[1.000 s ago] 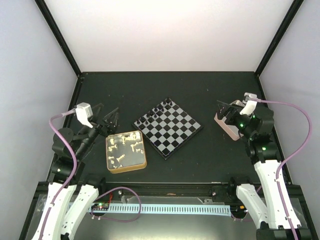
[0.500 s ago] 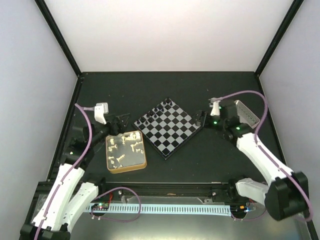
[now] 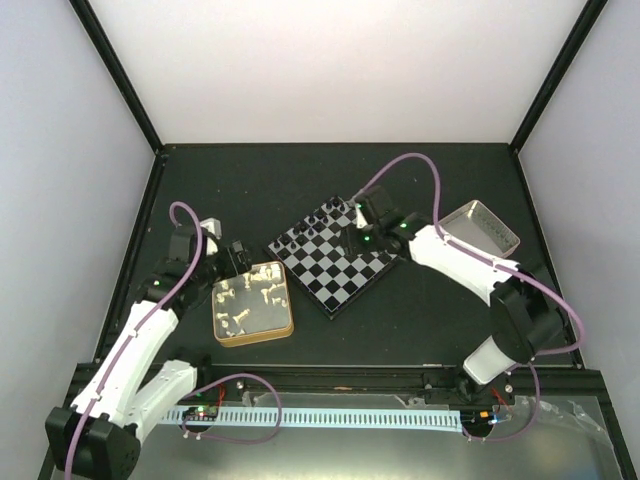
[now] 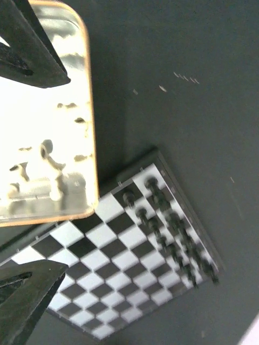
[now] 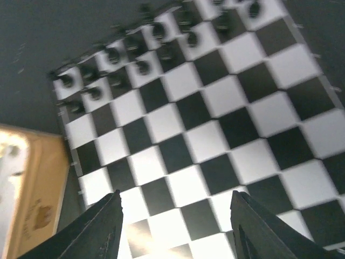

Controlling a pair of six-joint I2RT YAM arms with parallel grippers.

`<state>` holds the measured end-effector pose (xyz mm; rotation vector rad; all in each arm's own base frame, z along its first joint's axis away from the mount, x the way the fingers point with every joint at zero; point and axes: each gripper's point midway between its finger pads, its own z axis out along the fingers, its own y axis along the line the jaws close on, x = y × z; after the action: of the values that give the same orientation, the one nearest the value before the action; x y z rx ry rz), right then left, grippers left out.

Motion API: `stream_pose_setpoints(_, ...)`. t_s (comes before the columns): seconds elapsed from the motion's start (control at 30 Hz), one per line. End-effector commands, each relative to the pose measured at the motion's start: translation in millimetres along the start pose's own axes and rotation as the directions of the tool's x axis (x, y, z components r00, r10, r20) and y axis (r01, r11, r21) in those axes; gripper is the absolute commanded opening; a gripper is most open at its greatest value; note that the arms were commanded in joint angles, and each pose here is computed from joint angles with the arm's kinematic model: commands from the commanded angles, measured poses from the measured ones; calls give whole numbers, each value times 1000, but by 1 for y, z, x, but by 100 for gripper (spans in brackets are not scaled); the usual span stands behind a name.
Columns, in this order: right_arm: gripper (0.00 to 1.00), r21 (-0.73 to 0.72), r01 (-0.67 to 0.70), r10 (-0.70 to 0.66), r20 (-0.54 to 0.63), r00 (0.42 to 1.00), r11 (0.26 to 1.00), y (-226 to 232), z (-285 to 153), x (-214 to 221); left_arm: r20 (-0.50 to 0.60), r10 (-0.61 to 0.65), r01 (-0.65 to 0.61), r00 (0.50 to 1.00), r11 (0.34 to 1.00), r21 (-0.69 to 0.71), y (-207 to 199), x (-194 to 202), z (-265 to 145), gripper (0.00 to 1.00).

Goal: Set up the chess pieces on the board
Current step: Pick up the chess piece from the storage box.

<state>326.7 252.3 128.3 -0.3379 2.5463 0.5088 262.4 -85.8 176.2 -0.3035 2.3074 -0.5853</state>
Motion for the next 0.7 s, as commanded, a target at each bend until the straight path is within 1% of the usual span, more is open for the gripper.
stream_pose_setpoints(0.0, 55, -36, 98, -99, -18, 995, 995, 51, -3, 3, -99, -78, 58, 992, 980, -189, 34, 25, -4, 84)
stream_pose_setpoints(0.07, 52, -101, 97, -101, -36, 994, 990, 83, -2, 12, -166, -108, 78, 980, 981, -176, 36, 43, 3, 75)
stream_pose_setpoints(0.13, 48, -159, 77, -85, -44, 995, 984, 105, 1, 18, -218, -144, 104, 965, 977, -184, 41, 62, 9, 63)
stream_pose_setpoints(0.23, 40, -197, 29, -40, -52, 998, 980, 121, 6, 22, -240, -164, 113, 957, 970, -214, 46, 76, 17, 49)
stream_pose_setpoints(0.27, 38, -196, 14, -25, -54, 998, 981, 122, 7, 22, -241, -164, 108, 956, 967, -232, 48, 78, 20, 47)
stream_pose_setpoints(0.33, 36, -185, -6, -4, -51, 999, 983, 120, 8, 22, -248, -164, 89, 955, 954, -286, 56, 81, 25, 43)
stream_pose_setpoints(0.47, 34, -165, -10, 6, -24, 1000, 986, 115, 2, 19, -249, -161, 61, 955, 928, -367, 68, 81, 36, 42)
stream_pose_setpoints(0.57, 34, -177, -12, 12, -4, 1000, 984, 115, -6, 17, -252, -147, 43, 956, 927, -373, 69, 79, 49, 41)
stream_pose_setpoints(0.67, 33, -189, -20, 22, 6, 1000, 982, 115, -11, 17, -281, -143, 26, 949, 924, -382, 71, 82, 61, 38)
